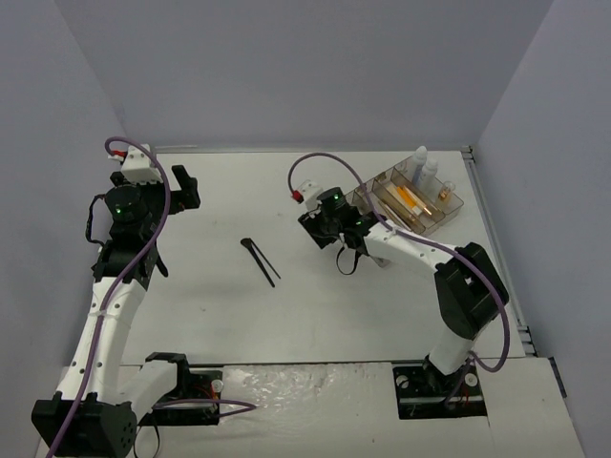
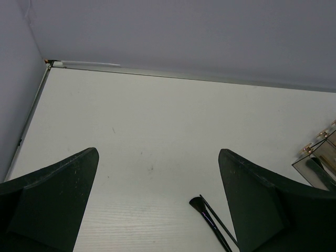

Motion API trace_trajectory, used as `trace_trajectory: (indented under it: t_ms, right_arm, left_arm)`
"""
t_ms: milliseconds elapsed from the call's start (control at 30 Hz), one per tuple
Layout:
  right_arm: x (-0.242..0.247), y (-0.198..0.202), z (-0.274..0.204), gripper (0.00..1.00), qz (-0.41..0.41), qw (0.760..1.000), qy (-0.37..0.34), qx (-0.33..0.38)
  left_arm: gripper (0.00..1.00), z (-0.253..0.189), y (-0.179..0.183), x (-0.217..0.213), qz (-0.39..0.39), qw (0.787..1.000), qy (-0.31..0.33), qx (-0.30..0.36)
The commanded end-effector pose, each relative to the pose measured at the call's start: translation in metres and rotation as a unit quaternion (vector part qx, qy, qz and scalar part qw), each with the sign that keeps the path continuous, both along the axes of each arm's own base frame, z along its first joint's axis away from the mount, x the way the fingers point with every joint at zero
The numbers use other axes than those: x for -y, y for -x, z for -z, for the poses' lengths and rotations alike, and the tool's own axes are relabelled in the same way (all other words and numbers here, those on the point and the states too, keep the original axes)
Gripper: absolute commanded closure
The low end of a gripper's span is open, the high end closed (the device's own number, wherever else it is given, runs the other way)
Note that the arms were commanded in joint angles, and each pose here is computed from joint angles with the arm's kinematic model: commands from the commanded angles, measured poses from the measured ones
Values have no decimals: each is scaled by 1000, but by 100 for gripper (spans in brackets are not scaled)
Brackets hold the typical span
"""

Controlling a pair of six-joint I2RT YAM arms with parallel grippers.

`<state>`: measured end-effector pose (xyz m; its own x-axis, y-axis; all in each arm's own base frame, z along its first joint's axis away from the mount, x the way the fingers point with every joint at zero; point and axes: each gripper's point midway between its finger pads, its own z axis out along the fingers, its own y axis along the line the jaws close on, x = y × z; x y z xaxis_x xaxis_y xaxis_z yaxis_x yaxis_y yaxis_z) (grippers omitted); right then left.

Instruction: Organize the makeup

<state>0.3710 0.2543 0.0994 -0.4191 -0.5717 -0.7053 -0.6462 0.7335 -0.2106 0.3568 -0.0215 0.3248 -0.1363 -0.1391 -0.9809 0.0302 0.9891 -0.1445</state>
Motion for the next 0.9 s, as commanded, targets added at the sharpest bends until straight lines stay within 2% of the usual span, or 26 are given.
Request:
trace_trajectory:
  t_ms: [0, 267, 867]
  right_arm:
    - [-82, 14, -10, 52, -50, 996, -74, 6]
    - [-147, 24, 24, 56, -86, 994, -60, -6]
    - [-179, 21, 51, 60, -91, 993, -67, -21]
  left_arm:
    - [3, -31, -5, 0, 2, 999, 9, 52]
    - [3, -31, -5, -1, 0, 999, 7, 52]
    - [3, -31, -6, 0, 2, 999, 7, 52]
